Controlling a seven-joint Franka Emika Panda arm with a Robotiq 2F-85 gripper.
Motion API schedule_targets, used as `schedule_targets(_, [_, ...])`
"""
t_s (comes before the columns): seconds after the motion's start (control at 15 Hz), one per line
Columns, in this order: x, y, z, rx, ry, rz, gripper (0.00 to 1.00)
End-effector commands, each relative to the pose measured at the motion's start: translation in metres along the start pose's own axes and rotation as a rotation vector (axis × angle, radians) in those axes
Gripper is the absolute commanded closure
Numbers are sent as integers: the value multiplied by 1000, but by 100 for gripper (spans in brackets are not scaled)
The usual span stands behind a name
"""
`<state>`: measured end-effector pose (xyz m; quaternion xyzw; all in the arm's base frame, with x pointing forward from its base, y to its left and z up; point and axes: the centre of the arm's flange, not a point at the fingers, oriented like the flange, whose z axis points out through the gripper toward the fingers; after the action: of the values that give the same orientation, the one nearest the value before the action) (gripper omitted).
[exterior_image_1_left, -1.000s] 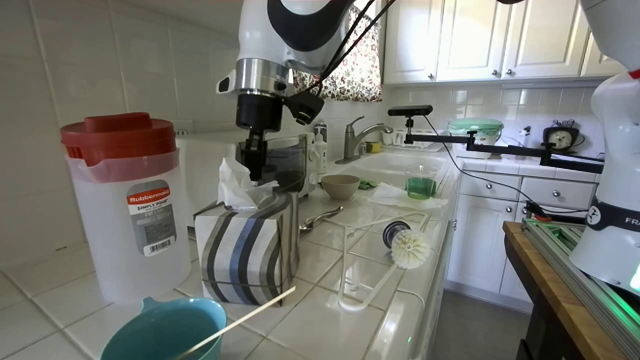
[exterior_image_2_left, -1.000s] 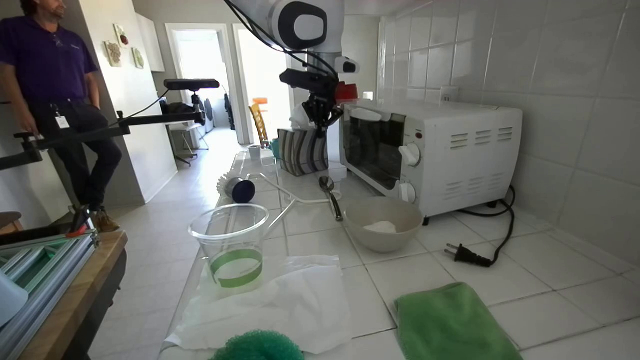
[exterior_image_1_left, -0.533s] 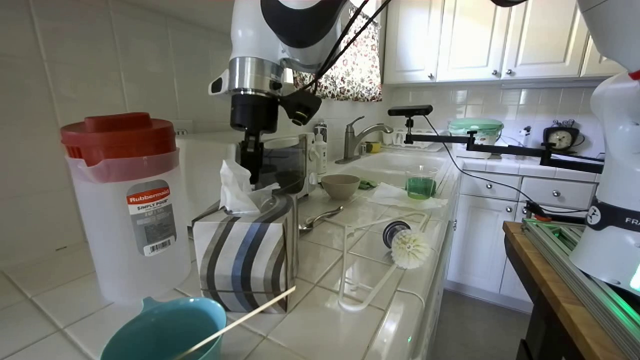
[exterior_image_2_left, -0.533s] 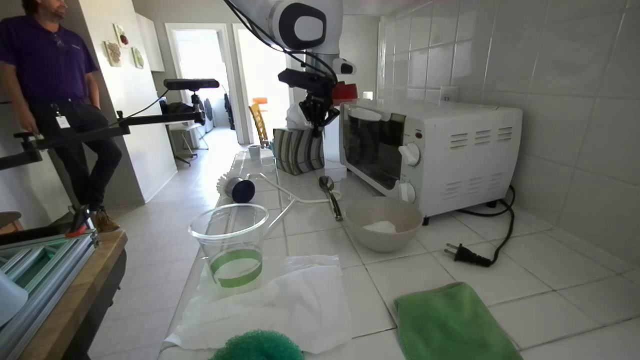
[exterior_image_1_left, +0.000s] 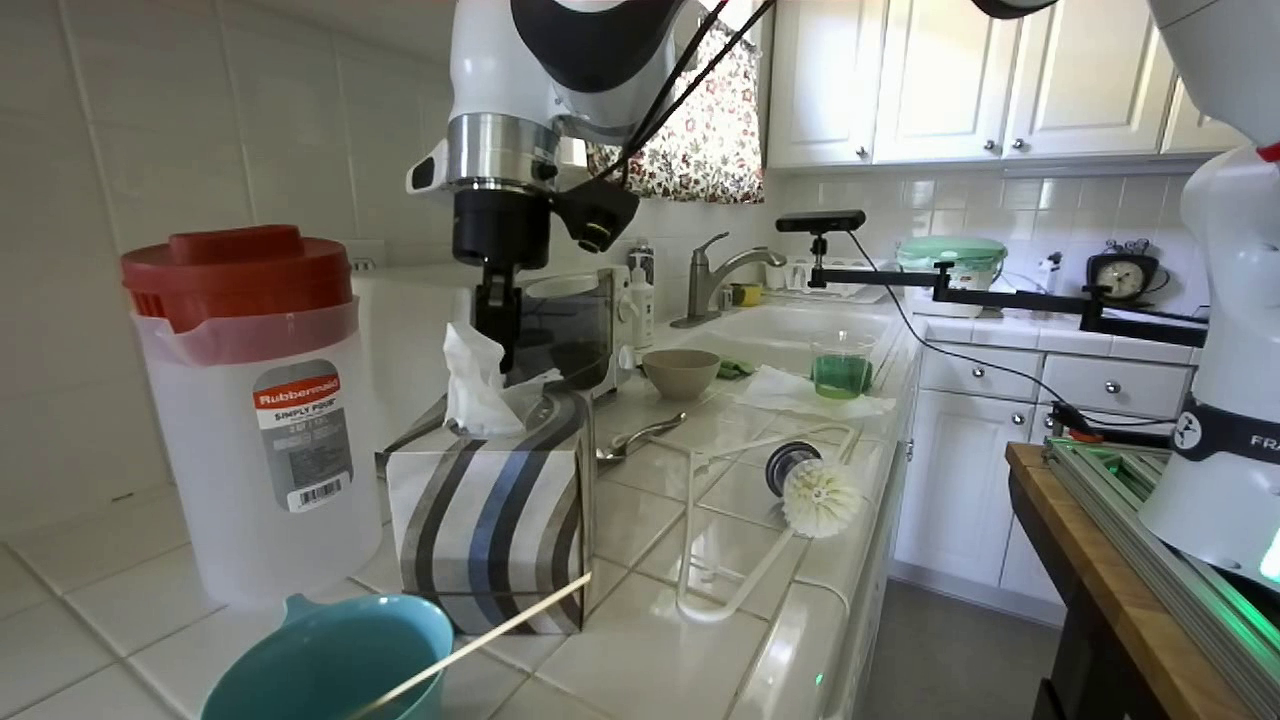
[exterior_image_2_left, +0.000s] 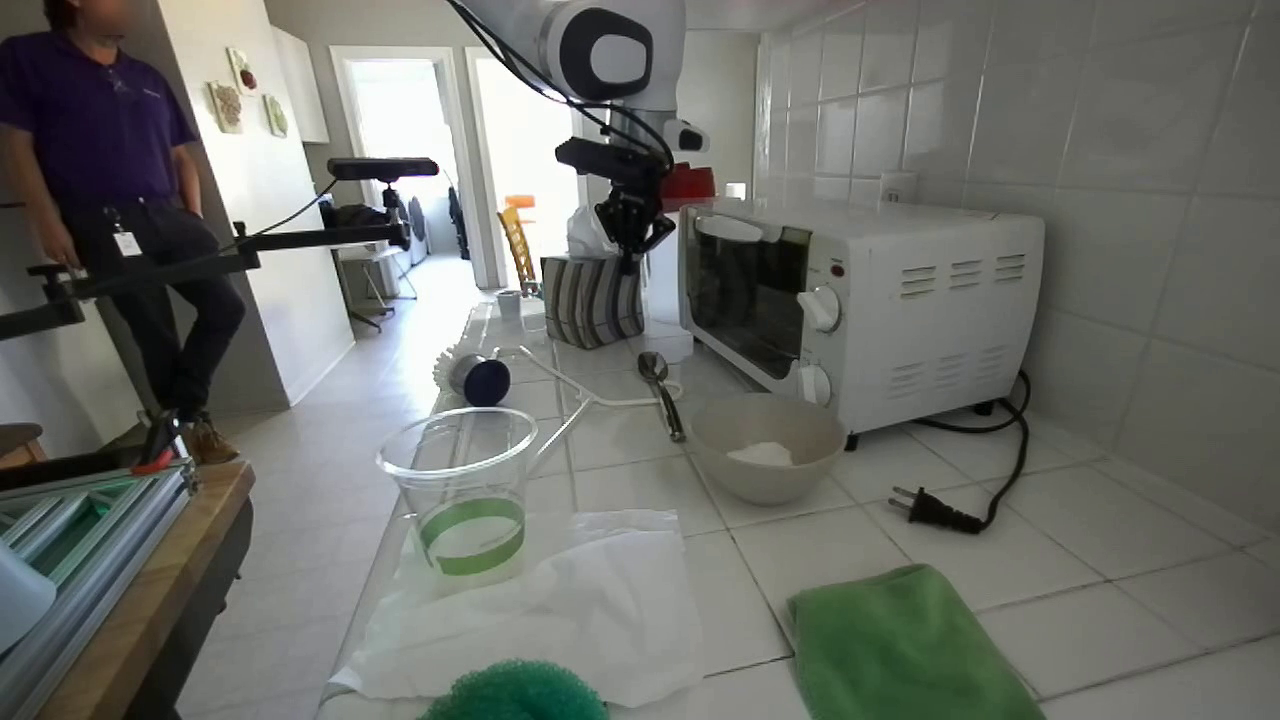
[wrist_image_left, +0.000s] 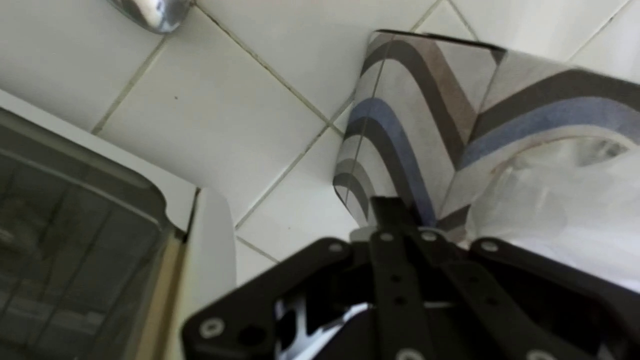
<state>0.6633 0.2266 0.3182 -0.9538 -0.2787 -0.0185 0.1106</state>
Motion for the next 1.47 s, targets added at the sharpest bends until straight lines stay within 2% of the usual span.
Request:
schedule_targets(0.0, [11,0,1,5,-21,-47,100])
schedule_targets(0.4, [4,-4,-9,-27,-45,-15,100])
schedule_targets(0.73, [-26,-17,-47,-55,-72,44,100])
schedule_targets(1.07, [-61,-22,-59,-40,-161,139,100])
schedule_targets(1.4, [-90,-22,-72,-89,-167,226,100])
